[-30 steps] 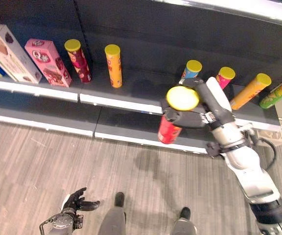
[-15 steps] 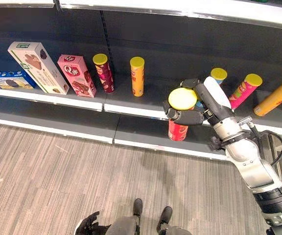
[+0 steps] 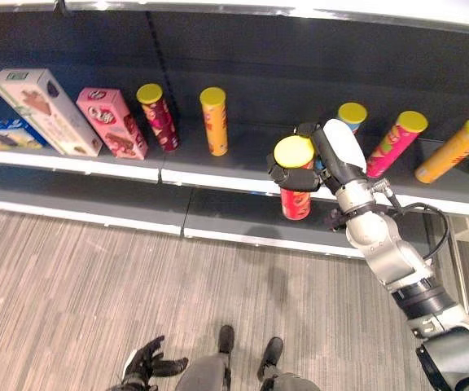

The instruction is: Put the goods on the table back onto the shelves and tidy them up.

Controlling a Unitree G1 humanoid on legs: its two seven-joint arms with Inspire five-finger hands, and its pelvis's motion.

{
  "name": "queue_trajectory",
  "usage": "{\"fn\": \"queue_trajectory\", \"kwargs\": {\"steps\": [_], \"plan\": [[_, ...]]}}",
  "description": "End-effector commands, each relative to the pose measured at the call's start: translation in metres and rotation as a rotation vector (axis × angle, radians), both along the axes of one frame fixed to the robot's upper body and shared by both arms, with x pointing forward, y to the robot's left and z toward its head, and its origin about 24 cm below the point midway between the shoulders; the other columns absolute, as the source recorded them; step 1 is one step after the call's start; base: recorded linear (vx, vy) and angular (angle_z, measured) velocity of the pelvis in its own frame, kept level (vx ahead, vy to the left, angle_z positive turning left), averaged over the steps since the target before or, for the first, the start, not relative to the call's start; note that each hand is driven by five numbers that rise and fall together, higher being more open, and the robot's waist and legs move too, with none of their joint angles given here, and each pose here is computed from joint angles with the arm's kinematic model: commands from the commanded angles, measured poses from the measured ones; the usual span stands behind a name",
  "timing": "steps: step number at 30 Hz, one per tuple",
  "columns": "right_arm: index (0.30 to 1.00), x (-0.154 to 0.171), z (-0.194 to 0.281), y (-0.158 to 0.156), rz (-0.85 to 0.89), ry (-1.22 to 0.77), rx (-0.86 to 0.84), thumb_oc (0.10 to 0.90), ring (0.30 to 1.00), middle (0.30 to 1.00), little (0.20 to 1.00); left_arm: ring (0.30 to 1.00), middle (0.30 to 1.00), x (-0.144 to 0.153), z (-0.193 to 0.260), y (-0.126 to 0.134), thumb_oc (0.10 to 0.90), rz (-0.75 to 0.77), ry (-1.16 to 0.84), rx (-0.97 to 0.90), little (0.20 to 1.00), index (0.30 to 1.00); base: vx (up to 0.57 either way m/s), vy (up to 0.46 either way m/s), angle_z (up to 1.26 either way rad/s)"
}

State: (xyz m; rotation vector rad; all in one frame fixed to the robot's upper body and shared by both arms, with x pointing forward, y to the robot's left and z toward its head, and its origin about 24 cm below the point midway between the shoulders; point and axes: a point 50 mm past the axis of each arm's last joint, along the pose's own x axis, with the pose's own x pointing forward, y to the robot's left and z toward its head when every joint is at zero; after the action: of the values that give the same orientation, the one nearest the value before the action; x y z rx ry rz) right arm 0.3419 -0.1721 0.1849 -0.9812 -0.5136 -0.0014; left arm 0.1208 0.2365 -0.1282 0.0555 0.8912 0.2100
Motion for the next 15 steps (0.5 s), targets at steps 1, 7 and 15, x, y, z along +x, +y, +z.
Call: {"fn": "queue_trajectory", "kwargs": {"steps": [1, 7, 15], "plan": [[0.3, -0.017, 0.08, 0.023, 0.122, -0.38, 0.075, 0.4, 0.3, 0.3, 0.3, 0.9, 0.9, -0.01, 0.004, 0.014, 0.8, -0.002, -0.006, 0.048, 0.9, 0.9, 0.03, -0.037, 0.22], [0.3, -0.017, 0.08, 0.01, 0.077, -0.379, 0.068, 0.4, 0.3, 0.3, 0.3, 0.9, 0.9, -0.016, -0.002, 0.01, 0.8, -0.01, 0.037, 0.051, 0.9, 0.9, 0.15, 0.053, 0.03], [0.3, -0.031, 0.076, 0.002, 0.066, -0.409, 0.089, 0.4, 0.3, 0.3, 0.3, 0.9, 0.9, -0.034, -0.015, 0.015, 0.8, -0.014, 0.155, 0.095, 0.9, 0.9, 0.22, 0.082, -0.16]]}}
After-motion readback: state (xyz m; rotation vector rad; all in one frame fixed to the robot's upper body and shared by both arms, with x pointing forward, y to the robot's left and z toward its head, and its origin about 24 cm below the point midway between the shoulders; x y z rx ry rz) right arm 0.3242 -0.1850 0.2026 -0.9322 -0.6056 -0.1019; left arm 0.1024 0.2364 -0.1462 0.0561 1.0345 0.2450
